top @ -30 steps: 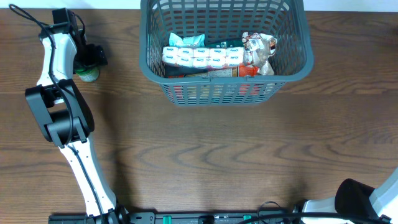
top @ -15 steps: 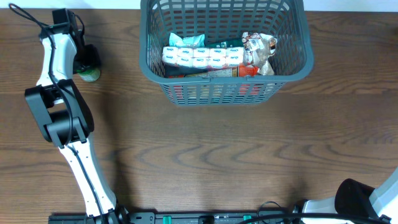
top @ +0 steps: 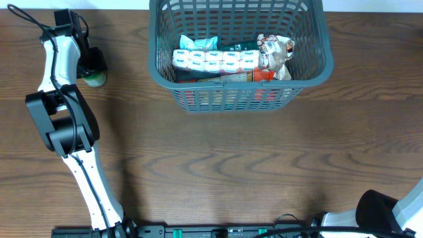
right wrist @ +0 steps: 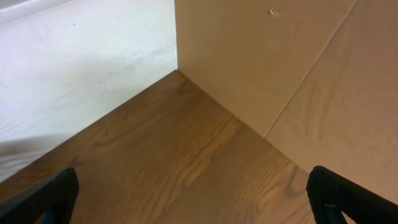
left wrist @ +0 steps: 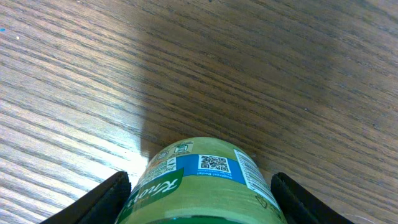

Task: Pack container
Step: 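Lower the left gripper around the green-capped jar and grasp it, then lift the jar over the basket and release it inside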

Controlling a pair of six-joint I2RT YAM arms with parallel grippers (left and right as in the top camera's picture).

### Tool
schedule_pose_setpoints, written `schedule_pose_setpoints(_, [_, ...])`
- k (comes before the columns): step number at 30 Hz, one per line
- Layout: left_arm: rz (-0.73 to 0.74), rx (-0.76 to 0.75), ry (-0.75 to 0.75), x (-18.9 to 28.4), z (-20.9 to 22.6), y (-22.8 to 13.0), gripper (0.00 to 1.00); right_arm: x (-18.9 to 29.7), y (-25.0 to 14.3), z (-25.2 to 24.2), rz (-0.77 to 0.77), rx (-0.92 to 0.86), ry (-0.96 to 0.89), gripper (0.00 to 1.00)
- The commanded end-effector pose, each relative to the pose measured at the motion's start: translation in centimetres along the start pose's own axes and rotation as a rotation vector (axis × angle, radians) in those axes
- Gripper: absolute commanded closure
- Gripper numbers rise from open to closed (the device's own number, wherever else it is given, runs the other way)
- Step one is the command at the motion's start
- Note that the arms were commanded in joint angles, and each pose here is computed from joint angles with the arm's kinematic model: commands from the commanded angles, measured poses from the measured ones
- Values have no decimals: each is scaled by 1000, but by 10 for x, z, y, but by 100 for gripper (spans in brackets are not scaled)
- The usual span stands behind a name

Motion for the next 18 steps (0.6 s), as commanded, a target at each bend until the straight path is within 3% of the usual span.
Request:
schedule_pose_setpoints(1, [-49,8,22,27,5,8,94,0,0,-2,-2,-19,-8,1])
schedule_pose_setpoints(11, [-502,19,29,214,11,55,94,0,0,-2,-2,-18,-8,1])
schedule_pose_setpoints(18, [-823,-144,-295,352,-50,42,94,0,0,-2,-2,-19,-8,1])
Point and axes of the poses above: each gripper's point midway between its finger pads, its own x axis back along the fingers, its own z axis along the line the jaws close on, y = z × x, the point moved 3 cm from there along x, back along the fingers, and after that the axes turned 12 degrees about -x, right-handed, at the moved point
